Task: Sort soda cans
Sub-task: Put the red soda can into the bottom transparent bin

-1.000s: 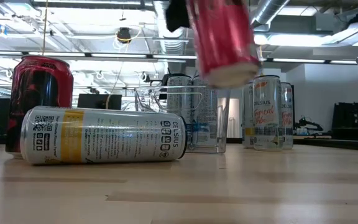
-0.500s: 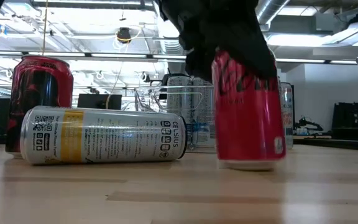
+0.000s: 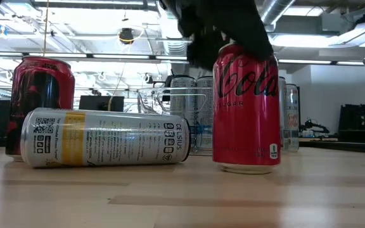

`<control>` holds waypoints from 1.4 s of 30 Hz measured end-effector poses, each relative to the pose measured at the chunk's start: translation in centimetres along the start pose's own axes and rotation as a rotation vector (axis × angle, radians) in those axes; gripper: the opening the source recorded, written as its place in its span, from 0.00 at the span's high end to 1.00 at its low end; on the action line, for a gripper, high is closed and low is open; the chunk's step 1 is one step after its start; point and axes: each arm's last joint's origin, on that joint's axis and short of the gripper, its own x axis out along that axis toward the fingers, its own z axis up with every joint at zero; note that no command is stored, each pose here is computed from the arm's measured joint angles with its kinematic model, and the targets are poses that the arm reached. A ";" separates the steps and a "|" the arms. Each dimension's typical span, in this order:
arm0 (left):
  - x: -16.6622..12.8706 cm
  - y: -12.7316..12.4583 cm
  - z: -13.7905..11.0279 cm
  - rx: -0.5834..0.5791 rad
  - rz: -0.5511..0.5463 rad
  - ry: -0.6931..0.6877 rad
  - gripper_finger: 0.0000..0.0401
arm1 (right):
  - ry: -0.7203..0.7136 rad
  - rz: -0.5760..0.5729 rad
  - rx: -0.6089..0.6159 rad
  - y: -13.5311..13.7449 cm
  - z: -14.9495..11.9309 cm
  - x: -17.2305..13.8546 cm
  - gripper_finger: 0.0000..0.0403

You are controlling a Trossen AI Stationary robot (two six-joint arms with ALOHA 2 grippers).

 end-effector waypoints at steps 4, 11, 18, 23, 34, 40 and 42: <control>-1.9 0.3 0.8 0.025 -0.001 -0.019 0.03 | -0.001 -0.050 -0.001 -0.3 0.5 1.2 0.04; -5.9 0.5 1.4 0.022 0.001 -0.005 0.02 | -0.026 -0.041 -0.188 -0.1 2.3 2.6 0.01; -11.3 0.8 1.1 0.064 0.014 0.063 0.02 | 0.064 -0.042 -0.405 0.2 3.9 6.3 0.01; -12.8 1.2 0.2 0.038 0.071 0.143 0.02 | 0.091 -0.006 -0.470 0.8 4.9 9.7 0.01; -12.1 1.4 -1.9 -0.036 0.150 0.271 0.02 | 0.172 -0.022 -0.488 0.5 5.7 14.5 0.01; -11.7 0.5 -3.4 -0.041 0.159 0.327 0.02 | 0.190 -0.028 -0.469 0.2 6.1 15.5 0.01; -11.7 0.2 -3.6 -0.047 0.160 0.329 0.02 | 0.203 -0.017 -0.458 0.1 6.3 16.1 0.01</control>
